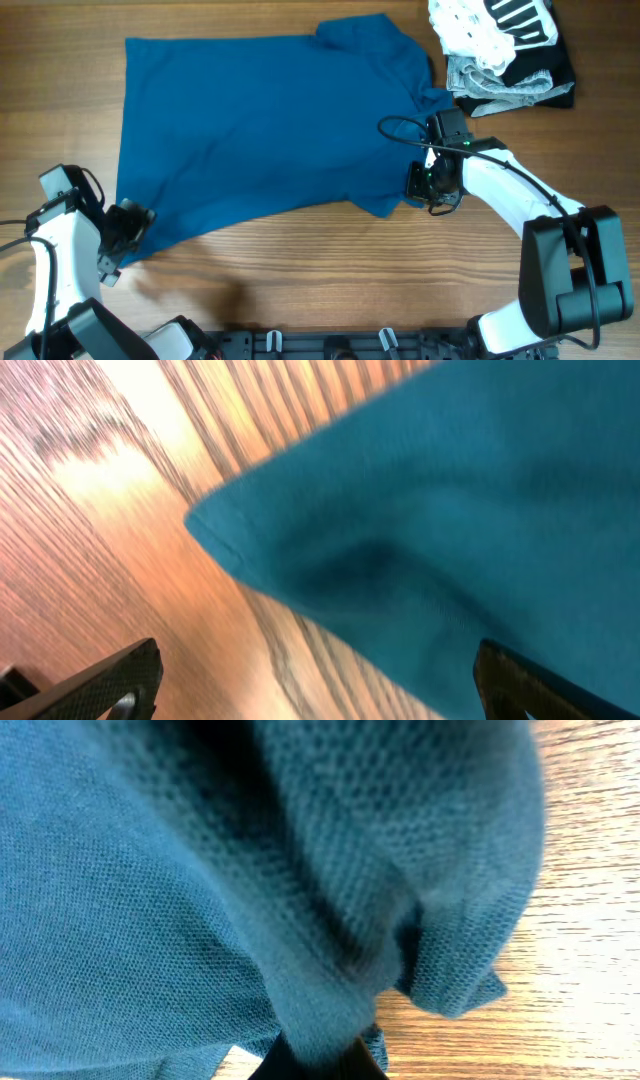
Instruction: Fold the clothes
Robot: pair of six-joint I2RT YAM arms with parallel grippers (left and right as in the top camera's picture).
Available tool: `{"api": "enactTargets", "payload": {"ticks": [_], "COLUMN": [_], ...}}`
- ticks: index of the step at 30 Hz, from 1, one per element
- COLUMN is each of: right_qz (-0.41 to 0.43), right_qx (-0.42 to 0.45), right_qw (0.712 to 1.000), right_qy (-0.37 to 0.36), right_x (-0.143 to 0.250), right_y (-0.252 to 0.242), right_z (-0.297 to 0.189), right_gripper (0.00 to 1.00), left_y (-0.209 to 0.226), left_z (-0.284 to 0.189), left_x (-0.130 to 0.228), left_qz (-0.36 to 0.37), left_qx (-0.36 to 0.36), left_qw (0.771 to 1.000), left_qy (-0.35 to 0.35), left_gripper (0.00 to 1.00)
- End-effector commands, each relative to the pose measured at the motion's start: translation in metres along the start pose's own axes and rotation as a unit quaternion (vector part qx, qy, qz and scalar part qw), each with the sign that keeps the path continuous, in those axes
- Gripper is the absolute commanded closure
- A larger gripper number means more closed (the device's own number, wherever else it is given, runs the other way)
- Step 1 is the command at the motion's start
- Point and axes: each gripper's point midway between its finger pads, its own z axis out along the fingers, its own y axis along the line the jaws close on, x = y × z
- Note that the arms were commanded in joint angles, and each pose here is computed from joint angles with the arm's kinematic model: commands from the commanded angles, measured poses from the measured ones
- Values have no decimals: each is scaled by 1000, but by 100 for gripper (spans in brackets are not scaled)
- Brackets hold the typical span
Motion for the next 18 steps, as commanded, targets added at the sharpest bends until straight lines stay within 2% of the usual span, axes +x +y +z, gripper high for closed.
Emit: {"api": "enactTargets", "payload": {"ticks": [1, 2, 5, 8, 13, 14, 16, 18], "right_qz": [-7, -10, -19, -20, -20, -21, -22, -23], "right_qx": [-12, -12, -14, -16, -17, -18, -29, -53], "right_qw": [1000, 1000, 1000, 1000, 1000, 1000, 999, 998], "right_qy": [8, 7, 2, 1, 2, -1, -1, 4], "right_x": [2, 2, 0, -1, -1, -2, -2, -2], "right_y": [4, 4, 5, 6, 6, 7, 11, 19], "right_z": [4, 4, 4, 4, 4, 4, 4, -1], "right_gripper": [95, 95, 96, 96, 96, 96, 96, 96], "left_y": [14, 16, 12, 15, 21, 23, 26, 26], "left_z": [8, 10, 20, 35, 49, 55, 60, 59], "left_x": [-10, -14, -28, -22, -9, -4, 3, 1], "left_qz": [-28, -37, -47, -45, -42, -42, -41, -42], "left_qx": [-18, -16, -10, -25, -47, -50, -53, -51], "left_qw": [999, 999, 999, 999, 997, 997, 996, 997], "left_qy": [-7, -11, -24, 4, 42, 48, 53, 50], "left_gripper": [0, 1, 18, 24, 42, 66, 96, 96]}}
